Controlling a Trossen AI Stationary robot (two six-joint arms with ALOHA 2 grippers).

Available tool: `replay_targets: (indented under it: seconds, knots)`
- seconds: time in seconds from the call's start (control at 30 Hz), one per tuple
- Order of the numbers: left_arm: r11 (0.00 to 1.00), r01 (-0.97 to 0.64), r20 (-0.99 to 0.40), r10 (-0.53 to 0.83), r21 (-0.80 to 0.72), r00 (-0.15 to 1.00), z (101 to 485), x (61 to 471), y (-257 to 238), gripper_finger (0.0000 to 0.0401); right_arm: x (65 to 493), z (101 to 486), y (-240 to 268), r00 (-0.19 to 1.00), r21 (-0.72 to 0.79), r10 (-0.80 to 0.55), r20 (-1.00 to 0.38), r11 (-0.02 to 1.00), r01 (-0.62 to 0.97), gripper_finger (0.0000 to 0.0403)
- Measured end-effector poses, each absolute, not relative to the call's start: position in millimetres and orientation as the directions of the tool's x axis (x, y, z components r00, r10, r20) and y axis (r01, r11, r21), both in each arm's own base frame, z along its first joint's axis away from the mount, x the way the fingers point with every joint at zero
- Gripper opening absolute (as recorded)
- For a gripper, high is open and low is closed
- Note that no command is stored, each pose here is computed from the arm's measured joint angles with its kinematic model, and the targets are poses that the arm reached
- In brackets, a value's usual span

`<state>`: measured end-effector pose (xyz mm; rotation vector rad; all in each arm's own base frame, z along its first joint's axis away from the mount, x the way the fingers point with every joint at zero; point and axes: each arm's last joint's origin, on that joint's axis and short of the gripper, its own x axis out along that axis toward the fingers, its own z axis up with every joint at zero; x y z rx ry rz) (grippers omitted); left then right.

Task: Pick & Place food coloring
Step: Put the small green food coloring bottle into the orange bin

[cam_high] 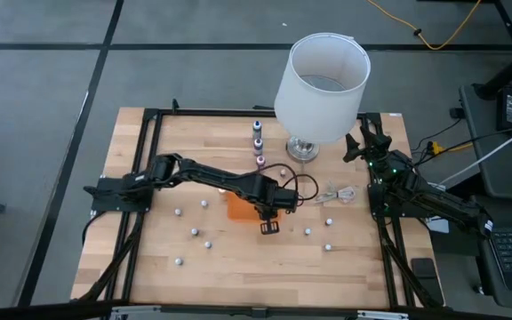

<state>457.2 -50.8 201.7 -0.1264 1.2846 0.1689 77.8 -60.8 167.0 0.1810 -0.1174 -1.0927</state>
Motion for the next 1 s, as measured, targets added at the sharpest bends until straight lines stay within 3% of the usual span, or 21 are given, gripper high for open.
replay_targets:
  seconds: [0.47, 1.0]
  knots:
    - [0.981, -0.194, -0.967, 0.023, -0.027, 0.253, 184.1, 463.0, -52.5, 0.0057, 77.8, 167.0, -60.8, 0.456, 0.204, -0.89, 0.006, 0.448, 0.871, 0.0323]
    - [0.982, -0.181, -0.967, 0.003, -0.045, 0.256, 184.4, 463.3, -52.9, 0.0115, 77.8, 167.1, -60.8, 0.456, 0.204, -0.89, 0.006, 0.448, 0.871, 0.0323]
